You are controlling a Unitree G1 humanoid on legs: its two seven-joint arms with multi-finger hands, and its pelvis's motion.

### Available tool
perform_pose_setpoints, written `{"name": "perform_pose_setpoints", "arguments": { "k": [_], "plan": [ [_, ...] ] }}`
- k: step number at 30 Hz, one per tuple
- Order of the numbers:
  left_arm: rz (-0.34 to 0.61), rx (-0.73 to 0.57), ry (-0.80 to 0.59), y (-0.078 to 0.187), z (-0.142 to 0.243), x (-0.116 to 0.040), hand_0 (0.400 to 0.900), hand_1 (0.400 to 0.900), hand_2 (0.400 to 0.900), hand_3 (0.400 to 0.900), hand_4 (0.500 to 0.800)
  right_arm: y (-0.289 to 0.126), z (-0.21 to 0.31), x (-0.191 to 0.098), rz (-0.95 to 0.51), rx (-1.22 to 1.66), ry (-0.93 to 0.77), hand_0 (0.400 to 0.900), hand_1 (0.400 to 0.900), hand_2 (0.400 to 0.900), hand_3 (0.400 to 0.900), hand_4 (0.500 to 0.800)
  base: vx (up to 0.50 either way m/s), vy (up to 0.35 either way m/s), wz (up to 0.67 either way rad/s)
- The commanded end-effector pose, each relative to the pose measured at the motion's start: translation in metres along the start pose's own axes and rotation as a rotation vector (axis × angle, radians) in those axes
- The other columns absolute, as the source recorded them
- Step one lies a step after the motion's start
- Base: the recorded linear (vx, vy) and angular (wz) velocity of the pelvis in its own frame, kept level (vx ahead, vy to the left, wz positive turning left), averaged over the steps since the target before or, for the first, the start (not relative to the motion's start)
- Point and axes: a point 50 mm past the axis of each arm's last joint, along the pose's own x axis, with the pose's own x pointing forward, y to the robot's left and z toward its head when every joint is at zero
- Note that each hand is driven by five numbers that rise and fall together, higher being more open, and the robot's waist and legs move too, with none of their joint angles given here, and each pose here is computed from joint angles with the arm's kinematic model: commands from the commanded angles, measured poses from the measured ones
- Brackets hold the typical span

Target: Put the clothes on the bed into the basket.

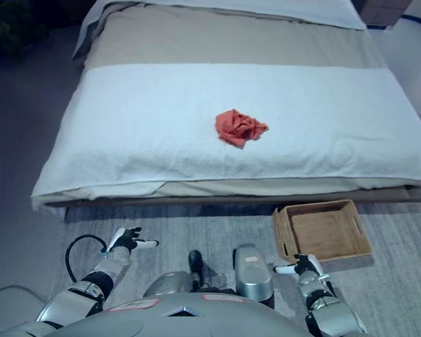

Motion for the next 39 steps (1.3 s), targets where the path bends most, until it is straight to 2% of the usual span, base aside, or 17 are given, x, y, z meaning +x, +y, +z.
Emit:
{"name": "perform_pose_setpoints", "arguments": {
  "k": [1,12,16,20,27,32,35,39],
  "plan": [
    [0.084,-0.004,-0.065,0.021,0.014,0.003,0.9,0.9,0.9,0.9,0.8,-0.038,0.011,0.005,-0.137,0.021,-0.022,0.9,0.9,0.9,0.9,0.8,0.488,-0.022,0.19],
    [0.042,-0.007,-0.157,0.013,0.031,-0.002,0.9,0.9,0.9,0.9,0.8,-0.052,-0.006,0.004,-0.167,0.062,-0.004,0.9,0.9,0.9,0.9,0.8,0.537,-0.106,0.33],
    [0.077,-0.033,-0.187,0.019,0.044,-0.002,0.9,0.9,0.9,0.9,0.8,-0.063,0.007,0.005,-0.202,0.104,-0.042,0.9,0.9,0.9,0.9,0.8,0.336,-0.199,0.05],
    [0.093,-0.058,-0.175,0.024,0.037,-0.002,0.9,0.9,0.9,0.9,0.8,-0.067,0.018,0.004,-0.222,0.12,-0.079,0.9,0.9,0.9,0.9,0.8,0.296,-0.103,-0.28],
    [0.116,-0.052,-0.077,0.026,0.003,-0.002,0.9,0.9,0.9,0.9,0.8,-0.087,0.06,-0.001,-0.284,0.027,-0.258,0.9,0.9,0.9,0.9,0.8,0.467,0.092,-0.4],
    [0.118,-0.017,0.017,0.02,-0.022,-0.002,0.9,0.9,0.9,0.9,0.8,-0.092,0.094,-0.008,-0.325,-0.181,-0.37,0.9,0.9,0.9,0.9,0.8,0.555,0.193,-0.88],
    [0.129,0.001,-0.005,0.023,-0.013,0.0,0.9,0.9,0.9,0.9,0.8,-0.096,0.117,-0.012,-0.358,-0.332,-0.427,0.9,0.9,0.9,0.9,0.8,0.337,0.189,-0.33],
    [0.182,0.002,-0.091,0.036,0.025,0.005,0.9,0.9,0.9,0.9,0.8,-0.115,0.155,-0.023,-0.456,-0.429,-0.491,0.9,0.9,0.9,0.9,0.8,0.225,0.14,-0.01]
  ]
}}
